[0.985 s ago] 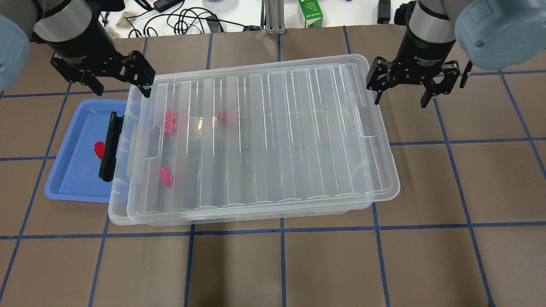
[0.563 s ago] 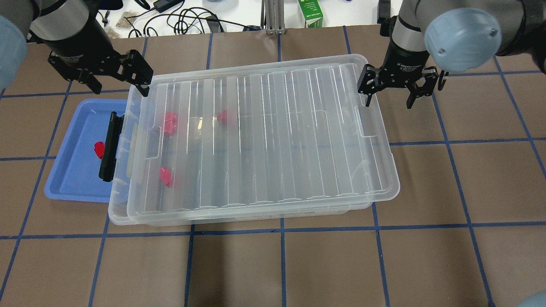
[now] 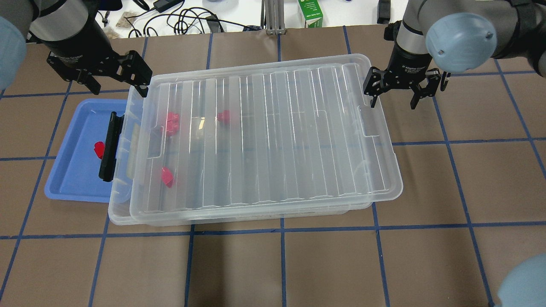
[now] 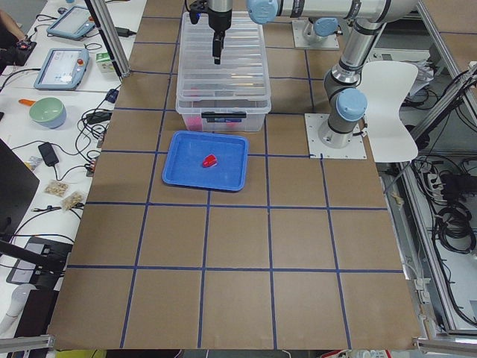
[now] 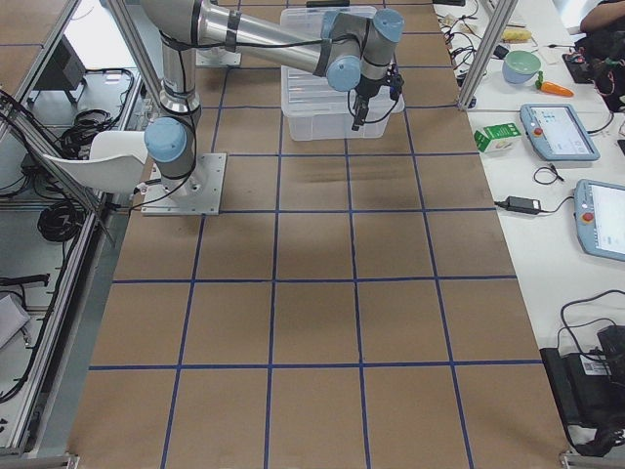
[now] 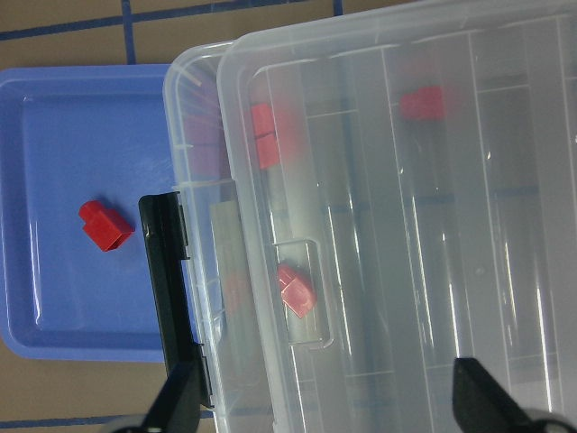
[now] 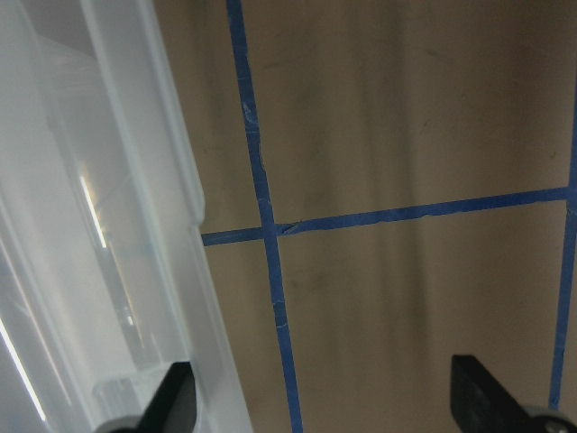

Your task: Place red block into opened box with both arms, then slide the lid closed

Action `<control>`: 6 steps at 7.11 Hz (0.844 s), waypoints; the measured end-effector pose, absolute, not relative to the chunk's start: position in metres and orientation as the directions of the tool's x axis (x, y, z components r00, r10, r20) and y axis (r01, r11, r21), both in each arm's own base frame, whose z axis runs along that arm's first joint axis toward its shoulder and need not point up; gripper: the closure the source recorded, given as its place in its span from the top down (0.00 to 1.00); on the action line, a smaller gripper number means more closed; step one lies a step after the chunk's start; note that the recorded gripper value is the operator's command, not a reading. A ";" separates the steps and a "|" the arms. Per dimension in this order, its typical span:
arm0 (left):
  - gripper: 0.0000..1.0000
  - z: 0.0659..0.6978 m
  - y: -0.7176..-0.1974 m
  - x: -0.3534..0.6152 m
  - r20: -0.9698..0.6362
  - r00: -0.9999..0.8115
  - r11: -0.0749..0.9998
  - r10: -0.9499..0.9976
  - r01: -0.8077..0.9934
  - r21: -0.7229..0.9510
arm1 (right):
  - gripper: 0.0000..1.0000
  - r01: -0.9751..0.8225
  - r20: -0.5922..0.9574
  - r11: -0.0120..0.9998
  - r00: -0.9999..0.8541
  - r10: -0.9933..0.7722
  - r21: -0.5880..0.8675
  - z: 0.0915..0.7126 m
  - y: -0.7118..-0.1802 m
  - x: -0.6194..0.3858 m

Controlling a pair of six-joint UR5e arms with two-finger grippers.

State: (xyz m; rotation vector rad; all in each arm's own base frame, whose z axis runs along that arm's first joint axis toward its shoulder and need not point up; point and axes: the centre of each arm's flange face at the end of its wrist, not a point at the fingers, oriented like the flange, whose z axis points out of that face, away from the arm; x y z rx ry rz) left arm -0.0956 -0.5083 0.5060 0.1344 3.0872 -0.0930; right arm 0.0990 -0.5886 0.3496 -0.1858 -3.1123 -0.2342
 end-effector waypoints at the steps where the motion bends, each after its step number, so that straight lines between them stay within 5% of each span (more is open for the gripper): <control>1: 1.00 0.507 -0.509 -0.091 -0.052 -0.995 0.994 0.090 0.093 -0.060 | 1.00 0.123 0.020 0.980 -0.992 0.121 0.155 0.346 -0.588 0.096; 6: 1.00 0.468 -0.527 0.048 -0.012 -0.996 0.996 -0.089 -0.090 0.007 | 1.00 0.099 0.025 0.982 -0.995 0.096 0.158 0.342 -0.590 0.079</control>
